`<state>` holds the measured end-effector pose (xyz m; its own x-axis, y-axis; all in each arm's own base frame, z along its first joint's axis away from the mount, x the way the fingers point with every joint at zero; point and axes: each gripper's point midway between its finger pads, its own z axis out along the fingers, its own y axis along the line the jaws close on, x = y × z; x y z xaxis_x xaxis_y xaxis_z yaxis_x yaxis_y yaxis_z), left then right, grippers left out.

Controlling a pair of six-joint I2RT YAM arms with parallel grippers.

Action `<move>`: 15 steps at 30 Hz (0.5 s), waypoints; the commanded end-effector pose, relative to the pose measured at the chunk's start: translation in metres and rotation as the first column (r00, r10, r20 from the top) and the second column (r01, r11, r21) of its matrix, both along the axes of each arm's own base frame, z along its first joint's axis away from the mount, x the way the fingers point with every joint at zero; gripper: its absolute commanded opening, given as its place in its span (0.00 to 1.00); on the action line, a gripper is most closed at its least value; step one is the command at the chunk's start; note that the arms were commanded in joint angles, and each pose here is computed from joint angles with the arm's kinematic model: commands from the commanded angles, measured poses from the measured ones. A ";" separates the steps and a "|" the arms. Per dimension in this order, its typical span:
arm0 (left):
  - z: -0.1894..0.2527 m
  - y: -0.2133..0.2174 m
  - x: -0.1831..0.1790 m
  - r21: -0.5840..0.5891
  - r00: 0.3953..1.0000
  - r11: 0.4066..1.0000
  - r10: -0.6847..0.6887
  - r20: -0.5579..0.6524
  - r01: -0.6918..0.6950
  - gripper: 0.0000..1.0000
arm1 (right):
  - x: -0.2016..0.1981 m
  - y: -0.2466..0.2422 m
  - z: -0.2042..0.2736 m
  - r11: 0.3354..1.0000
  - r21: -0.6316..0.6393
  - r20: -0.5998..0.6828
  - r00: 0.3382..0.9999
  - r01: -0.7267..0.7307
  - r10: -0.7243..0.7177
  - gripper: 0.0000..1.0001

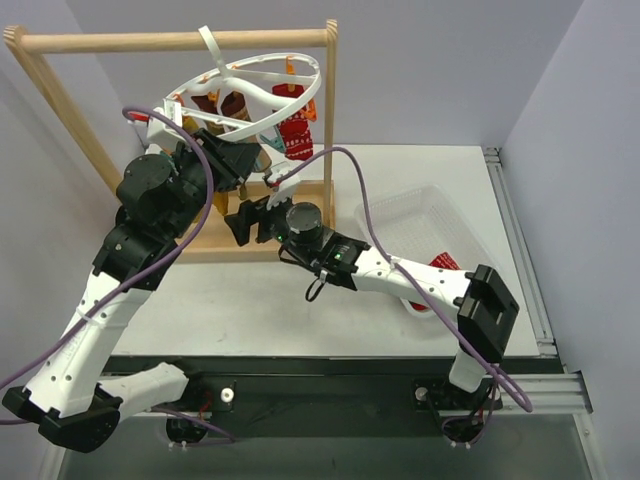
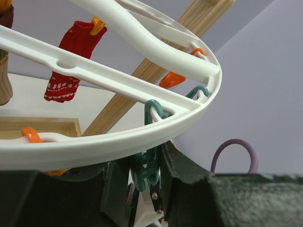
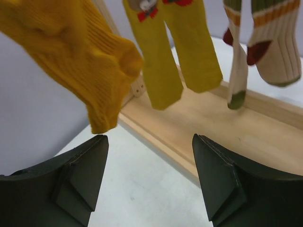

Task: Remove the socks clipped to the hanger

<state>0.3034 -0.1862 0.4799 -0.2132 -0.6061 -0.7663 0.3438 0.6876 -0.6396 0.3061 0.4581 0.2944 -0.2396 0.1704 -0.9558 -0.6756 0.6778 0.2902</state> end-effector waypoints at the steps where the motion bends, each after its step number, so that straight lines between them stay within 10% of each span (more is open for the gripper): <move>1: 0.021 -0.005 -0.018 -0.031 0.996 0.997 -0.072 0.059 0.073 0.25 | -0.011 0.023 0.053 0.989 0.136 0.184 0.982 -0.060 0.034 0.73; 15: 0.023 -0.006 -0.022 -0.044 0.995 0.995 -0.086 0.057 0.089 0.25 | -0.016 0.040 0.055 0.984 0.169 0.204 0.979 -0.059 0.024 0.63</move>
<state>0.3003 -0.1856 0.4827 -0.2166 -0.6160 -0.7574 0.3497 0.6753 -0.6493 0.2874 0.4977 0.3009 -0.1391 0.2183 -0.9659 -0.7554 0.6073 0.2461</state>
